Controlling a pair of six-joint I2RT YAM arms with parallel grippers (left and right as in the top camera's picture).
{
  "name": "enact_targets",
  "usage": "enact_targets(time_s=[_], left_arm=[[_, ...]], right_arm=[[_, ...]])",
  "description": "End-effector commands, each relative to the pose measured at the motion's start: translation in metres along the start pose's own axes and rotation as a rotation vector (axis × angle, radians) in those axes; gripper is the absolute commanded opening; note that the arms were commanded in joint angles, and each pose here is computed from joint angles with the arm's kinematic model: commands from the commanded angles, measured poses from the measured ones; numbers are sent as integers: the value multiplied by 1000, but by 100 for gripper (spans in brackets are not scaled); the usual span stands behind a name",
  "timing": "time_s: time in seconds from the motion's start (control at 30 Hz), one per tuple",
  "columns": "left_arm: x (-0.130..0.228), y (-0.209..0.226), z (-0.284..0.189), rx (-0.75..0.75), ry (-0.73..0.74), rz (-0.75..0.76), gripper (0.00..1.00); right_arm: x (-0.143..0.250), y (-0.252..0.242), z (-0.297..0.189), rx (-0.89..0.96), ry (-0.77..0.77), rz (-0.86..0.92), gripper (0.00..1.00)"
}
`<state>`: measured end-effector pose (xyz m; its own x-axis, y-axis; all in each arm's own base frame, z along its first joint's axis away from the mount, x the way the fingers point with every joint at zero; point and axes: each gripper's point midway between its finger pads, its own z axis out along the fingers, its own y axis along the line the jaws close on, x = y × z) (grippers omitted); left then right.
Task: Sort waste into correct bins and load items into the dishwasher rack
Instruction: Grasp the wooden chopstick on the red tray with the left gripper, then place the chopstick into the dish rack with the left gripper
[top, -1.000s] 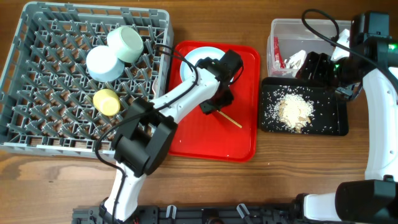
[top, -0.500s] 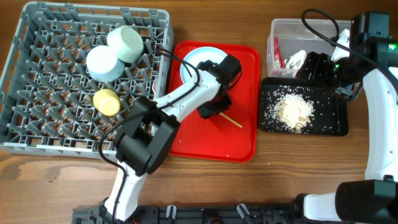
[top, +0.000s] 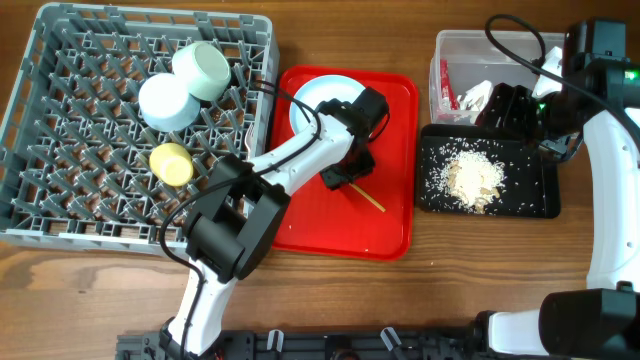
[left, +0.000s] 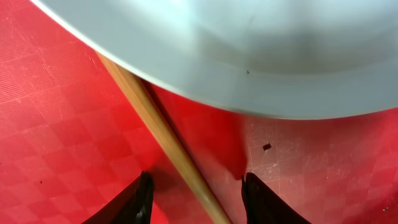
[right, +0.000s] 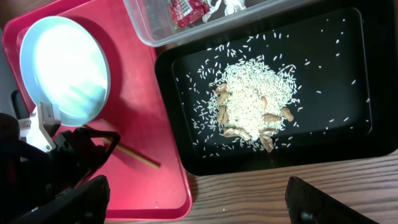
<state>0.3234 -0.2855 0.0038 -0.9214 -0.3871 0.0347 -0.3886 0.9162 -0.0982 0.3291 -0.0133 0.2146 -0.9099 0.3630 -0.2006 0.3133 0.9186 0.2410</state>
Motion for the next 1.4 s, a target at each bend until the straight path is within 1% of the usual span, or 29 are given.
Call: enact_targets(time_s=[0.0, 0.07, 0.13, 0.2, 0.27, 0.37, 0.47, 0.6, 0.87, 0.97, 1.07, 1.23, 1.3, 1.37], left_arm=[[7, 6, 12, -26, 31, -13, 43], [8, 11, 13, -45, 32, -14, 39], [9, 18, 15, -70, 31, -15, 32], [11, 26, 19, -94, 37, -17, 30], [14, 33, 23, -113, 45, -19, 24], [17, 41, 27, -134, 56, -23, 17], [17, 46, 27, -149, 63, -28, 9], [15, 51, 26, -162, 70, -43, 4], [5, 70, 22, -200, 93, -95, 4], [-1, 73, 16, -192, 90, -105, 4], [-12, 72, 0, -157, 59, -99, 4], [-45, 73, -52, -96, -101, -8, 4], [-55, 74, -74, -68, -157, 66, 4], [-65, 74, -97, -36, -207, 184, 4]], right_arm=[[-3, 2, -7, -14, -22, -5, 91], [-3, 2, -7, -14, -21, -5, 91], [-3, 2, -7, -14, -21, -4, 91], [-3, 2, -7, -14, -21, -5, 91], [-2, 2, -7, -14, -20, -4, 91], [-2, 2, -7, -13, -18, -4, 91], [-2, 2, -7, -13, -19, -4, 91], [-2, 2, -7, -13, -17, -3, 91], [-2, 2, -7, -13, -17, -4, 91], [-2, 2, -7, -13, -17, -3, 91], [-2, 2, -7, -13, -17, -5, 91], [-2, 2, -7, -13, -18, -6, 91], [-2, 2, -7, -13, -18, -6, 91], [-2, 2, -7, -13, -19, -7, 91]])
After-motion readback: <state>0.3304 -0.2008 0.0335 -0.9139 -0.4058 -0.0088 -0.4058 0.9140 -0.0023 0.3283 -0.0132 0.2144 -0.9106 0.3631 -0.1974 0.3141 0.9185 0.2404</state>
